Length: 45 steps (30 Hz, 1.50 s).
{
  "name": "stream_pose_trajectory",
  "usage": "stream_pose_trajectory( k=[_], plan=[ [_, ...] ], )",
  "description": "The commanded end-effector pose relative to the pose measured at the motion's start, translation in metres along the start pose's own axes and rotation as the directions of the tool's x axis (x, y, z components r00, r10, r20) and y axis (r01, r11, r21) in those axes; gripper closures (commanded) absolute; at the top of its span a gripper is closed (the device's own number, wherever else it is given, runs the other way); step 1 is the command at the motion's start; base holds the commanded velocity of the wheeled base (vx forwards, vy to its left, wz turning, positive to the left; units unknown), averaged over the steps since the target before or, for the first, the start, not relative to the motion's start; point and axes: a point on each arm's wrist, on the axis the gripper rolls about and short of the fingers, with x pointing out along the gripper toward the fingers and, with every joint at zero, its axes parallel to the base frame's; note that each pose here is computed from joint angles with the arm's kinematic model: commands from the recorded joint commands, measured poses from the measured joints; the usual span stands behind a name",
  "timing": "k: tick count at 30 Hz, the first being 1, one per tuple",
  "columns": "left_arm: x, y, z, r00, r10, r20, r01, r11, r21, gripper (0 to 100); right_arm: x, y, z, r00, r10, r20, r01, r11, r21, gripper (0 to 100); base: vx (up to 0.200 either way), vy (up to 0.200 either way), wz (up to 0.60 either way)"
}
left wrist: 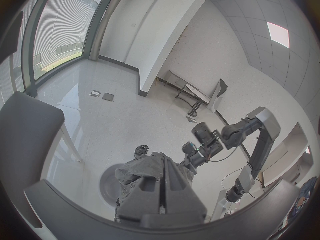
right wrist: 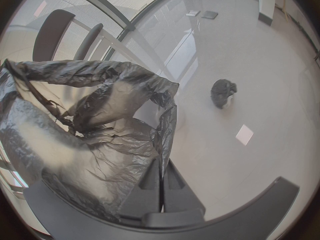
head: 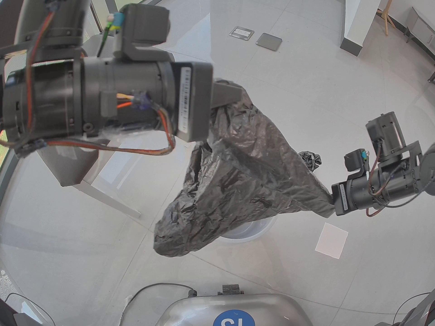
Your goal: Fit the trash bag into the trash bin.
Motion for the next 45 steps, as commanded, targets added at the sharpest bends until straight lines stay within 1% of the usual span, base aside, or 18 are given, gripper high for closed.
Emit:
stream_pose_trajectory(
  k=[1,3,4,6,10,12,13,14,15,17,23,24,27,30,35,38,41,45],
  plan=[
    [0.04,0.005,-0.015,0.997,0.003,-0.072,-0.004,1.0,-0.01,100,-0.038,-0.012,-0.021,0.987,-0.069,0.146,0.074,0.997,-0.025,100,0.0,0.0,0.0],
    [0.04,0.005,-0.015,0.997,0.003,-0.072,-0.004,1.0,-0.01,100,-0.038,-0.012,-0.021,0.987,-0.069,0.146,0.074,0.997,-0.025,100,0.0,0.0,0.0],
    [0.055,0.007,-0.016,0.997,0.007,-0.076,-0.007,1.0,-0.011,100,-0.043,-0.023,-0.028,0.968,-0.09,0.233,0.103,0.994,-0.046,100,0.0,0.0,0.0],
    [0.058,0.008,-0.017,0.997,0.016,-0.079,-0.017,1.0,-0.011,100,-0.042,-0.025,-0.031,0.964,-0.09,0.25,0.109,0.992,-0.061,100,0.0,0.0,0.0],
    [0.068,0.014,-0.021,0.993,0.07,-0.096,-0.071,0.997,-0.011,100,-0.042,-0.025,-0.03,0.939,-0.07,0.335,0.113,0.988,-0.109,100,0.0,0.0,0.0],
    [0.07,0.015,-0.023,0.992,0.076,-0.102,-0.077,0.997,-0.011,100,-0.041,-0.025,-0.03,0.936,-0.067,0.346,0.114,0.987,-0.117,100,0.0,0.0,0.0],
    [0.072,0.02,-0.026,0.988,0.103,-0.112,-0.105,0.994,-0.011,100,-0.042,-0.025,-0.029,0.926,-0.057,0.372,0.116,0.983,-0.139,100,0.0,0.0,0.0],
    [0.072,0.02,-0.026,0.988,0.103,-0.112,-0.105,0.994,-0.011,100,-0.042,-0.025,-0.029,0.926,-0.057,0.372,0.116,0.983,-0.139,100,0.0,0.0,0.0],
    [0.076,0.025,-0.03,0.981,0.145,-0.125,-0.146,0.989,-0.001,100,-0.042,-0.024,-0.028,0.92,-0.052,0.387,0.119,0.981,-0.151,100,0.0,0.0,0.0],
    [0.078,0.027,-0.032,0.975,0.178,-0.135,-0.18,0.984,-0.002,100,-0.042,-0.024,-0.027,0.918,-0.048,0.394,0.12,0.98,-0.16,100,0.0,0.0,0.0],
    [0.079,0.037,-0.046,0.961,0.21,-0.179,-0.215,0.976,-0.01,100,-0.042,-0.023,-0.027,0.92,-0.017,0.391,0.096,0.979,-0.181,100,0.0,0.0,0.0],
    [0.08,0.041,-0.049,0.958,0.221,-0.185,-0.228,0.974,-0.014,100,-0.041,-0.023,-0.027,0.92,-0.014,0.391,0.092,0.979,-0.181,100,0.0,0.0,0.0],
    [0.086,0.048,-0.057,0.957,0.237,-0.168,-0.242,0.97,-0.015,100,-0.041,-0.023,-0.024,0.914,0.001,0.406,0.083,0.978,-0.189,100,0.0,0.0,0.0],
    [0.094,0.051,-0.061,0.962,0.237,-0.137,-0.241,0.97,-0.017,100,-0.041,-0.022,-0.021,0.904,0.021,0.426,0.071,0.977,-0.201,100,0.0,0.0,0.0],
    [0.102,0.053,-0.061,0.963,0.238,-0.126,-0.242,0.97,-0.018,100,-0.04,-0.021,-0.02,0.902,0.038,0.429,0.06,0.976,-0.211,100,0.0,0.0,0.0],
    [0.101,0.054,-0.06,0.961,0.245,-0.126,-0.25,0.968,-0.019,100,-0.04,-0.021,-0.022,0.904,0.043,0.425,0.064,0.97,-0.234,100,0.0,0.0,0.0],
    [0.095,0.062,-0.06,0.953,0.27,-0.136,-0.275,0.961,-0.019,100,-0.04,-0.02,-0.024,0.905,0.048,0.423,0.066,0.966,-0.252,100,0.0,0.0,0.0],
    [0.092,0.073,-0.062,0.942,0.299,-0.154,-0.305,0.952,-0.019,100,-0.038,-0.017,-0.027,0.9,0.091,0.426,0.04,0.957,-0.288,100,0.0,0.0,0.0]
  ],
)
